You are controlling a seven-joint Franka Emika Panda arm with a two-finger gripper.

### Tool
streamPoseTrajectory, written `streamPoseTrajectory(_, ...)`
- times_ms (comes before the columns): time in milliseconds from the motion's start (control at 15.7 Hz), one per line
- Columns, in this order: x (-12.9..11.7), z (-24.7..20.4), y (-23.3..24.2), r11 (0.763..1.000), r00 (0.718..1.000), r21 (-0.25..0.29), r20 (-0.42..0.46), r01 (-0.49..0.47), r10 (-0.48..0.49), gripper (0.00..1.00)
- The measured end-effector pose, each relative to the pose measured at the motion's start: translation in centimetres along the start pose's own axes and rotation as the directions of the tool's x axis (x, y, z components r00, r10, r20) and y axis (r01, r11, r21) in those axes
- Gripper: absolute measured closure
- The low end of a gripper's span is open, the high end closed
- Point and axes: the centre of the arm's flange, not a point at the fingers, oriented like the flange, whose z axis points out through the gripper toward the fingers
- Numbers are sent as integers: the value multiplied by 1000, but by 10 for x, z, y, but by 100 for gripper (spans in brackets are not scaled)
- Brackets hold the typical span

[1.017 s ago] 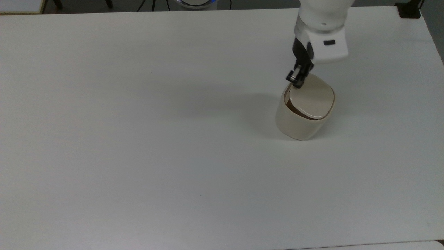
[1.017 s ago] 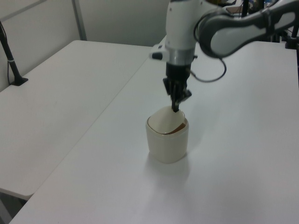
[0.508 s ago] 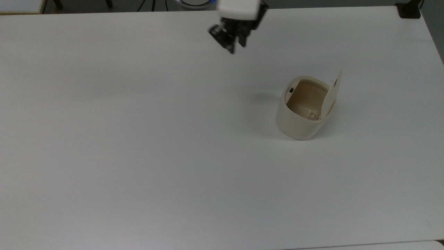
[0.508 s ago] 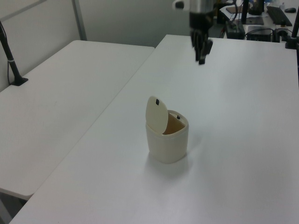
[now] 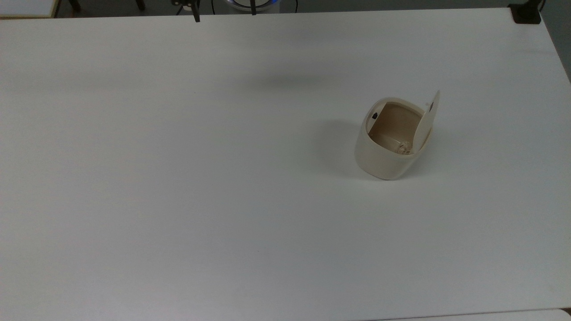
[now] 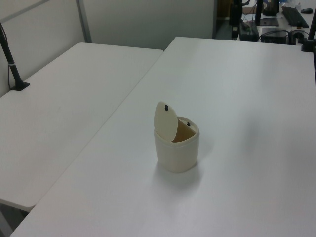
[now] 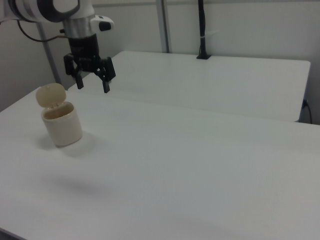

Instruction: Open the trash bin

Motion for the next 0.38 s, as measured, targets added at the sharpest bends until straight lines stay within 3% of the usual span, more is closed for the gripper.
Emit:
streamPoseTrajectory(191,-1,2,9,983,983,0,4,-183,183,0)
streamPoseTrajectory(381,-2,1,14,955,955,-6,-3,-297,297,0)
